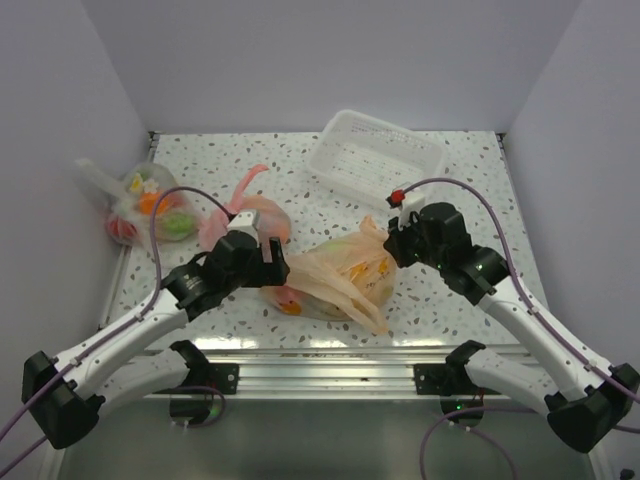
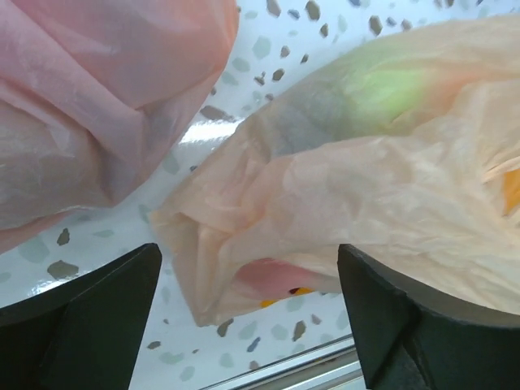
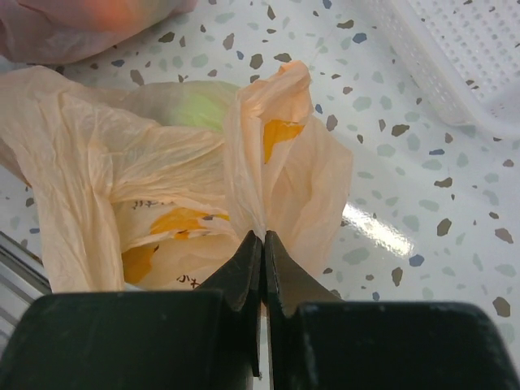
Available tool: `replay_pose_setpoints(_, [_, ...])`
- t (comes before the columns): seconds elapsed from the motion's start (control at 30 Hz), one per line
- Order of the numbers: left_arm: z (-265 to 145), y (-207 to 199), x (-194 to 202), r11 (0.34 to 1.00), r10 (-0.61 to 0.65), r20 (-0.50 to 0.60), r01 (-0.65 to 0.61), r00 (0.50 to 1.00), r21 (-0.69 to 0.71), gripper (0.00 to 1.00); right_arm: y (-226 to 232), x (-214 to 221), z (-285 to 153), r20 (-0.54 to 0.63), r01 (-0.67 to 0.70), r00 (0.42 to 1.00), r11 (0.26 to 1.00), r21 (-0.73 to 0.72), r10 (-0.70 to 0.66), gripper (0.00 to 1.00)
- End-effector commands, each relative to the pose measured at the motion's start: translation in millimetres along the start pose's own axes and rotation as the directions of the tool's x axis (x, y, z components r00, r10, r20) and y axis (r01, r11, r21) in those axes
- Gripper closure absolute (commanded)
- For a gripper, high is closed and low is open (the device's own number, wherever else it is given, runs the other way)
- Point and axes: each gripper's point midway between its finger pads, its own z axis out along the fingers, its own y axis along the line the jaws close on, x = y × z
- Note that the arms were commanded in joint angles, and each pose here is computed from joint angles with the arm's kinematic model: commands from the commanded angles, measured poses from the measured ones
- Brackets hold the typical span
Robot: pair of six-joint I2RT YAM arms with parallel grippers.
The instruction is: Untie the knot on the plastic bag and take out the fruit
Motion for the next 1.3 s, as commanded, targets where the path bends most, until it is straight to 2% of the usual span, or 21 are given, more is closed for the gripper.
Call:
replay_pose_setpoints(0.0, [-25.3,-41.1,-46.6,0.991,-0.064,0.092,0.053,0.994,0.120,0.02,12.0,-10.6,2.6,0.046,-0.025,0.999,0.998,-0.063,0.028,1.00])
replay_pose_setpoints(0.03, [-28.5,-50.7,-41.4,0.992,-0.041,0.070,0.032,0.997,0.125,0.00,11.8,-11.6,1.8,0.053,-0.025,0.998,0.998,-0.062,0.028,1.00])
replay_pose_setpoints(0.1, [-41.4,-70.0,-58.4,0.991,-0.055,0.113,0.040,0.992,0.129,0.00,11.6,-14.8,-0.1,0.065,-0.027,0.997,0.998,-0.060,0.031,1.00])
replay_pose_setpoints(0.13, [-40.2,-81.8,-46.6,0.993,-0.017,0.077,0.007,0.997,0.121,0.00,11.4,-14.5,0.2,0.065,-0.029,0.997,0.998,-0.059,0.032,1.00])
replay_pose_setpoints(0.17, [-45.4,-92.6,-56.3,0.992,-0.041,0.098,0.029,0.994,0.121,0.00,11.3,-15.2,-0.1,0.068,-0.033,0.997,0.998,-0.056,0.036,1.00])
replay_pose_setpoints(0.33, [-27.7,-131.5,-28.6,0.997,0.008,0.038,-0.011,0.999,0.082,0.00,10.2,-15.0,1.0,0.069,-0.055,0.996,0.998,-0.044,0.058,1.00])
replay_pose_setpoints(0.57, [-6.7,-167.0,4.2,0.998,0.057,0.030,-0.058,0.998,0.016,0.04,6.9,-9.6,1.3,0.071,-0.084,0.994,0.996,-0.021,0.085,1.00])
replay_pose_setpoints(0.8, [27.4,-144.2,31.9,0.985,0.123,0.021,-0.120,0.992,-0.126,0.08,6.0,-3.5,0.4,0.070,-0.091,0.993,0.996,-0.017,0.092,1.00])
replay_pose_setpoints(0.97, [37.5,-126.3,41.7,0.964,0.167,0.003,-0.163,0.986,-0.210,0.12,-5.4,1.6,-2.8,0.078,-0.095,0.993,0.995,0.044,0.091,1.00])
replay_pose_setpoints(1.13, [33.1,-91.7,30.1,0.936,0.191,0.018,-0.176,0.982,-0.306,0.26,-22.6,9.2,-6.5,0.074,-0.115,0.992,0.983,0.144,0.105,1.00])
replay_pose_setpoints(1.2, [28.0,-77.2,15.1,0.936,0.161,0.044,-0.139,0.986,-0.322,0.32,-32.5,15.1,-8.9,0.059,-0.127,0.991,0.971,0.203,0.117,1.00])
replay_pose_setpoints(1.27, [26.3,-60.9,9.6,0.930,0.164,0.041,-0.140,0.986,-0.339,0.41,-45.4,17.8,-12.2,0.069,-0.152,0.988,0.948,0.279,0.138,1.00])
